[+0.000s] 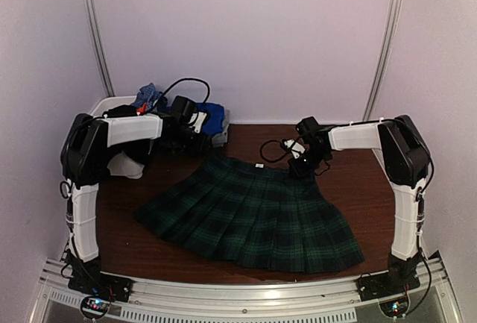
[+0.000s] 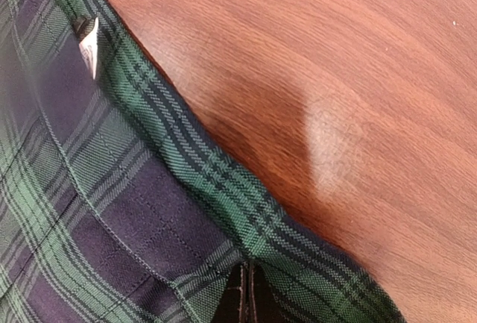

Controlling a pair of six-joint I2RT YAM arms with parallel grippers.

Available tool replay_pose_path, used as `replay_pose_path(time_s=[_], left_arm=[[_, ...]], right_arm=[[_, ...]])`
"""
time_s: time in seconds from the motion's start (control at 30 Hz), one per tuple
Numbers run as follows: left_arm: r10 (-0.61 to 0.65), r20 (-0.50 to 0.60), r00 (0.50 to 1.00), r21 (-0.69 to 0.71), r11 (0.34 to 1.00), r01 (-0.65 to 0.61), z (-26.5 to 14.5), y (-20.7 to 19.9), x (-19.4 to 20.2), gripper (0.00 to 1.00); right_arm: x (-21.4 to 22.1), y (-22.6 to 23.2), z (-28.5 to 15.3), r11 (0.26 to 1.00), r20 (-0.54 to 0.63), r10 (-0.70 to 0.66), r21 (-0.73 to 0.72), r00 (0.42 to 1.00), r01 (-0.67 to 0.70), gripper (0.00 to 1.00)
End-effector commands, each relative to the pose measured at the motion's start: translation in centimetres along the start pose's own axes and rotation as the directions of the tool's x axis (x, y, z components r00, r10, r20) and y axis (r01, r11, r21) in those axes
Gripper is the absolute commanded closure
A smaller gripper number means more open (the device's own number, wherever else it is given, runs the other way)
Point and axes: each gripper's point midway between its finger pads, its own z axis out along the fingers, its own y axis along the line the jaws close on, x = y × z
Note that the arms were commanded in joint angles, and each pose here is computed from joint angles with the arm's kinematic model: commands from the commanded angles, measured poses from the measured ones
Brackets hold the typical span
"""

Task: Fold and stack the mixed laundry pile
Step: Adjust the flattened skirt at the center of the board.

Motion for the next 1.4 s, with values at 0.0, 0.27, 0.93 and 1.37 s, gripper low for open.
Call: replay_pose_path(time_s=[0.0,0.27,0.93,1.37], left_arm=[[-0.048,-0.041,0.998,0.066,0.997,0.051,-0.9,-2.2,2.7,0.4],[-0.069,0.012,0.998,0.017,0.998,0.069,-4.3,0.4,4.7,0.35],[-0.133,-0.212,0.968,-0.155,0.983,0.101,1.4,3.2,11.5,0.73],[0.06,-0.052,0.997,0.01,0.998,-0.059,0.3,1.2,0.1,0.66]], right_arm=[[3.0,-0.6,1.0,0.998,-0.098,0.051,0.029,0.994,-0.048,1.0],[1.4,-0.1,-1.2,0.998,-0.023,0.055,0.012,0.998,-0.054,1.0],[9.3,6.5,0.8,0.992,-0.176,0.066,-0.092,0.982,-0.083,1.0],[5.9,5.2,-5.8,0.982,-0.06,0.14,-0.12,0.988,-0.147,0.71]])
